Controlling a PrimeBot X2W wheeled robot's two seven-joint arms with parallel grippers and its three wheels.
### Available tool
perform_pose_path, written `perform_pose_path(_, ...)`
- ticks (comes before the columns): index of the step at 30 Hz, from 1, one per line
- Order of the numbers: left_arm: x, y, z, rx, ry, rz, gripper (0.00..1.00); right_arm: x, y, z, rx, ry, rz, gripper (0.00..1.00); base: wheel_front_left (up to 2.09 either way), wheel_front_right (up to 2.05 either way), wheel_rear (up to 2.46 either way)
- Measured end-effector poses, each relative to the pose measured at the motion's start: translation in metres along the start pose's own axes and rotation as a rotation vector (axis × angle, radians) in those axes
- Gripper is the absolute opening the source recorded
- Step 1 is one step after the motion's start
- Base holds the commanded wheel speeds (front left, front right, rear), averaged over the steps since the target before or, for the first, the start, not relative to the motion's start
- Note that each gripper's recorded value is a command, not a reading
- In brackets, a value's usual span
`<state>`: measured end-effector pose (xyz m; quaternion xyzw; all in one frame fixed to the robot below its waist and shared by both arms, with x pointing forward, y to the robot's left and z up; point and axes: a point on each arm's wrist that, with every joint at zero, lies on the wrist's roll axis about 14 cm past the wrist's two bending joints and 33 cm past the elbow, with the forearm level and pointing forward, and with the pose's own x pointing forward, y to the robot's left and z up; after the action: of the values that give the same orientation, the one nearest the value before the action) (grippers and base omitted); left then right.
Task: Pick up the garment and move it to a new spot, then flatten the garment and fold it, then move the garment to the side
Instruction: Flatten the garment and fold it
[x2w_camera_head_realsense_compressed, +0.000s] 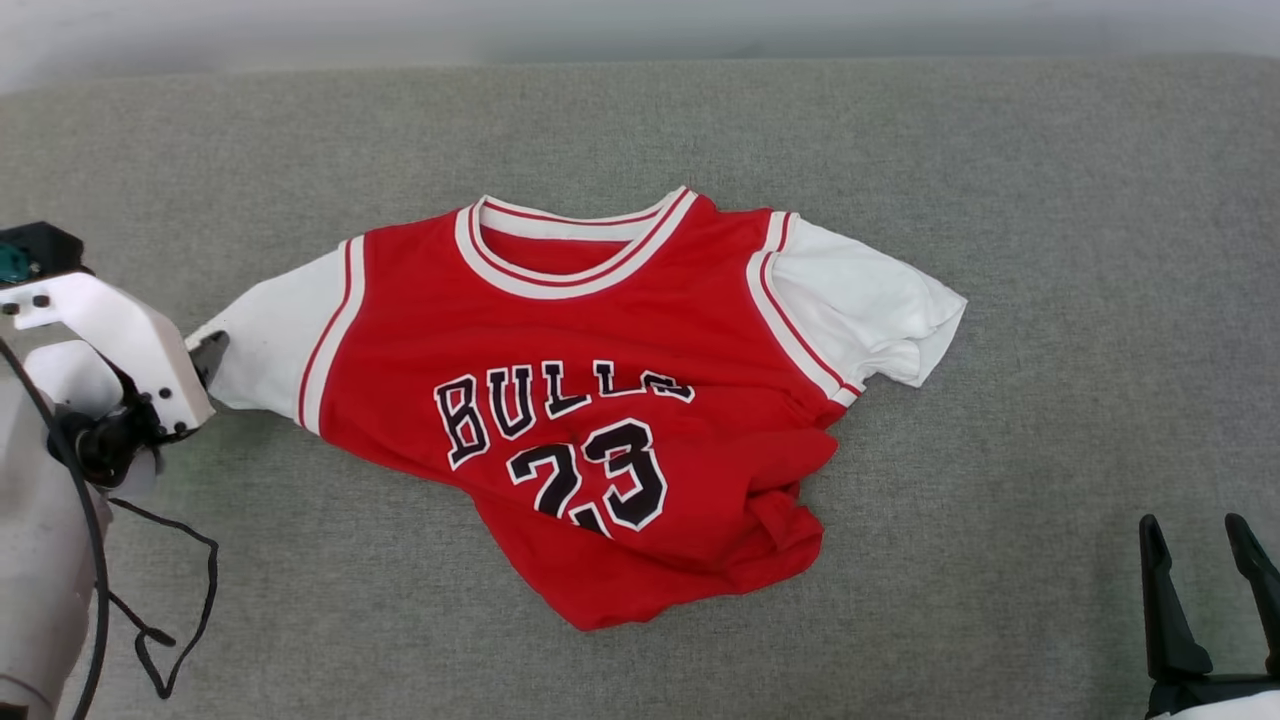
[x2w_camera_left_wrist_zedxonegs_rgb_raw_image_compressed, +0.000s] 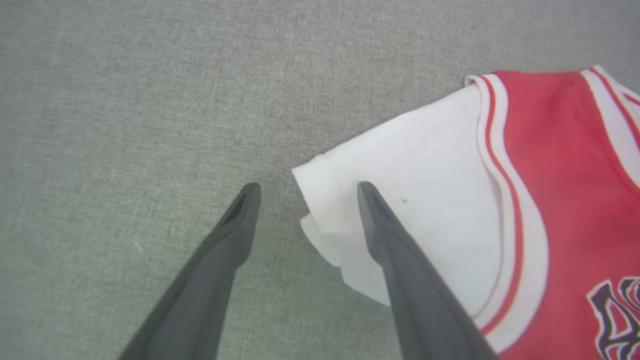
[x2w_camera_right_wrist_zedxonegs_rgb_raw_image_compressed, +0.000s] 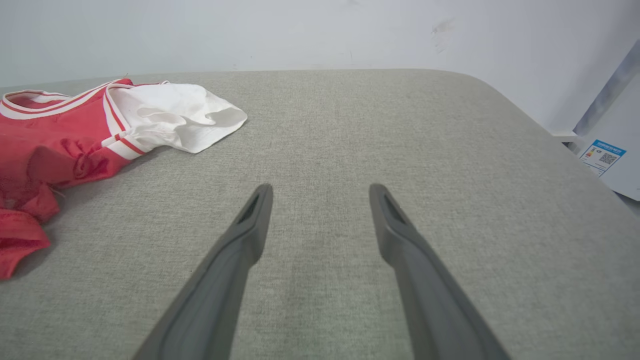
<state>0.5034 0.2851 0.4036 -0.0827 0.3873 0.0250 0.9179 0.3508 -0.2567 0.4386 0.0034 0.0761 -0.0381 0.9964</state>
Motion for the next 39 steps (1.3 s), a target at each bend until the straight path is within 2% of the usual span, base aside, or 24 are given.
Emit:
perform_pose_path(6,0.011,-0.009,-0.015,0.034,0.059,-0.022,1.0,0.003,-0.002,-0.001,-0.003,0.003,-0.008,1.0,0.0,0.0,0.0)
perform_pose_path(14,0.018,-0.012,-0.015,0.042,0.054,-0.025,1.0,0.007,-0.002,-0.002,-0.006,0.005,-0.006,1.0,0.0,0.0,0.0)
perform_pose_path(21,0.024,-0.027,-0.02,0.03,0.074,-0.067,1.0,0.008,-0.002,-0.003,-0.01,0.011,-0.006,1.0,0.0,0.0,0.0)
perform_pose_path(22,0.024,-0.028,-0.022,0.024,0.086,-0.069,0.49,0.008,-0.002,-0.003,-0.01,0.011,-0.006,1.0,0.0,0.0,0.0)
perform_pose_path(23,0.024,-0.025,-0.026,0.014,0.107,-0.065,0.28,0.008,-0.003,-0.003,-0.01,0.011,-0.007,1.0,0.0,0.0,0.0)
perform_pose_path(24,0.024,-0.024,-0.028,0.012,0.12,-0.063,0.0,0.008,-0.003,-0.004,-0.01,0.011,-0.007,1.0,0.0,0.0,0.0)
perform_pose_path(32,0.019,-0.028,-0.012,0.006,0.024,-0.097,0.0,0.017,0.005,0.0,-0.013,-0.004,0.019,1.0,0.0,0.0,0.0)
perform_pose_path(39,0.004,-0.03,0.004,0.027,-0.059,-0.129,0.0,0.029,0.016,0.021,-0.011,-0.072,0.071,1.0,0.0,0.0,0.0)
